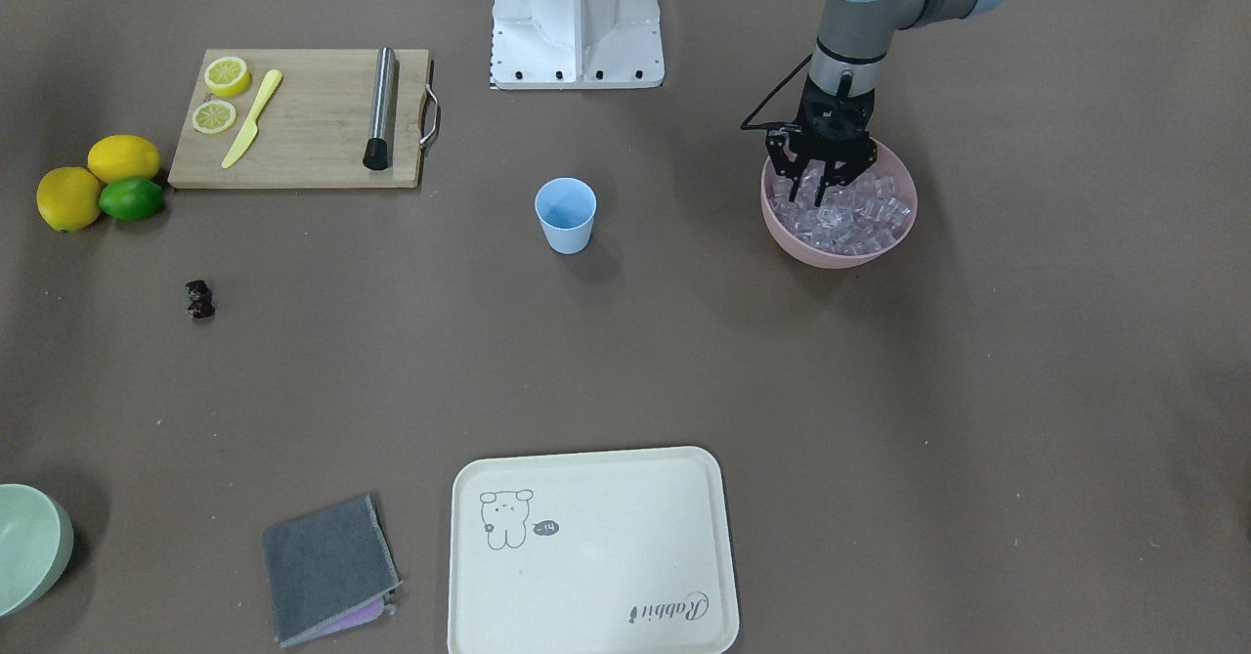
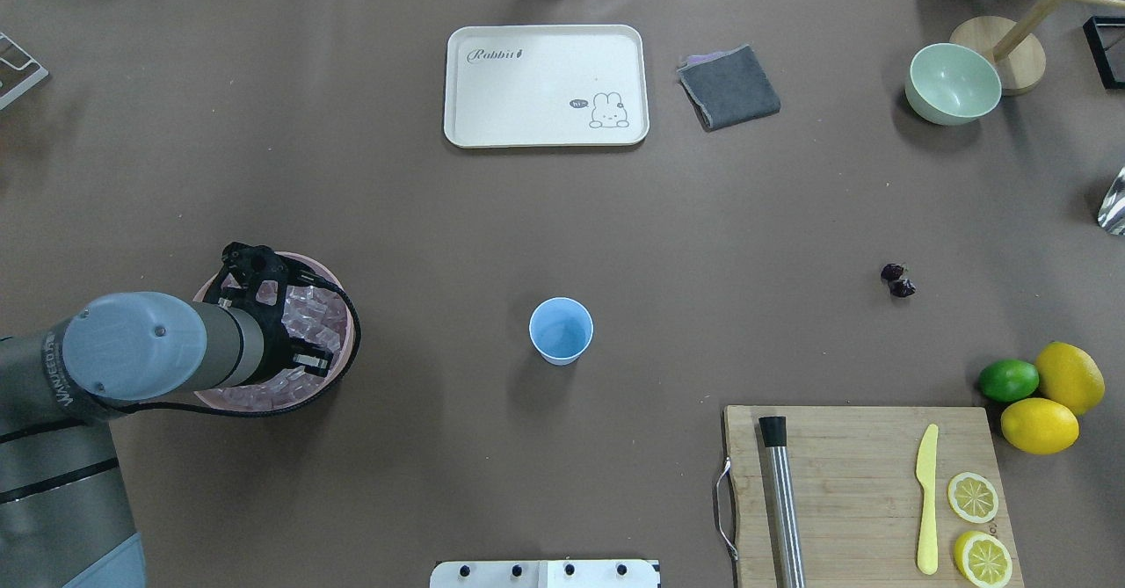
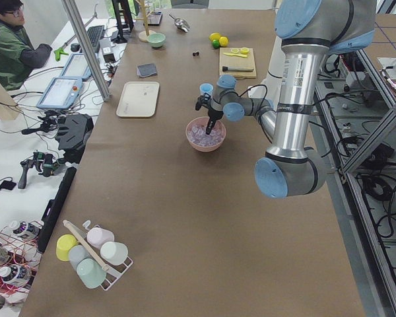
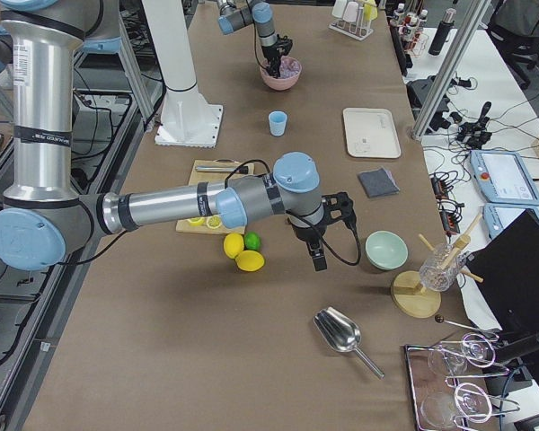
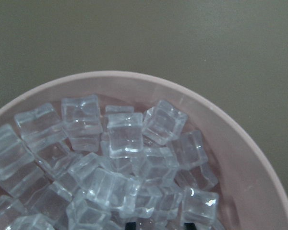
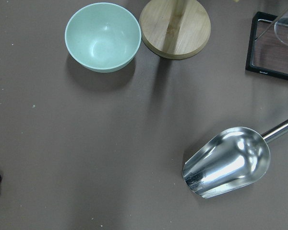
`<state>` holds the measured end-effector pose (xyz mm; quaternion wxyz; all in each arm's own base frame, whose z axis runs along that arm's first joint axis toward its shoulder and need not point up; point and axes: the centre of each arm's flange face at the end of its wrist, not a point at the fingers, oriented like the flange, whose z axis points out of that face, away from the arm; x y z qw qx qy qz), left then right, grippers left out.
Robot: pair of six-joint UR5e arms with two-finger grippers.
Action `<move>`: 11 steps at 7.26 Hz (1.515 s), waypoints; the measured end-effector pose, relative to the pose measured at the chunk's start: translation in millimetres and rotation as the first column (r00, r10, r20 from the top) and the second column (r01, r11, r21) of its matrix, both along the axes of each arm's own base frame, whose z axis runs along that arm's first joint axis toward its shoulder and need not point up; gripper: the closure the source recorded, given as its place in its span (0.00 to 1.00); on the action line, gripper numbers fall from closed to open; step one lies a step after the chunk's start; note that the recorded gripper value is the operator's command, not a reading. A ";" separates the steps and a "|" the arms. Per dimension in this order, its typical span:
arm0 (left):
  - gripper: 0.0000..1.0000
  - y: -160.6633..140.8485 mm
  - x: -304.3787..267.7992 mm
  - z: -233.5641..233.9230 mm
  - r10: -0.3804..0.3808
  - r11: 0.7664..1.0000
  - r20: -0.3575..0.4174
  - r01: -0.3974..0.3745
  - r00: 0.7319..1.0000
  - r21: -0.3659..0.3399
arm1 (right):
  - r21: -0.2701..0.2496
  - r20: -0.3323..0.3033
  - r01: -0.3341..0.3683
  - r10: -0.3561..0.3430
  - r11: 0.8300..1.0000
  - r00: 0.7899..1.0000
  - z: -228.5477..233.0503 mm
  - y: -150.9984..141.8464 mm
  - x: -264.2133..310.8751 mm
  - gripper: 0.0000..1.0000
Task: Put ice and cherries in cup
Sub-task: 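Lower the left gripper into the ice and grasp an ice cube, then carry the ice cube with the left gripper over the blue cup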
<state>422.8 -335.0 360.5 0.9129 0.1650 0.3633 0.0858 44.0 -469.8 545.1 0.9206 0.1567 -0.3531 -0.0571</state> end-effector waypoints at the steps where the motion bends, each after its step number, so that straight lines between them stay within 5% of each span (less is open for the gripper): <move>1: 1.00 0.0 -0.6 -0.9 -0.001 1.000 -0.002 0.001 1.000 0.001 | 0.000 0.000 0.000 0.000 1.000 1.000 0.0 0.0 0.0 0.00; 7: 1.00 -8.6 -20.4 -20.5 -0.013 1.000 -0.047 0.013 0.999 0.006 | -0.001 0.000 0.000 0.000 1.000 1.000 0.0 0.0 0.0 0.00; 11: 1.00 -34.6 -30.7 -88.5 -0.068 0.997 -0.201 0.074 0.977 0.021 | -0.001 0.000 0.000 0.000 1.000 1.000 0.0 0.0 0.0 0.00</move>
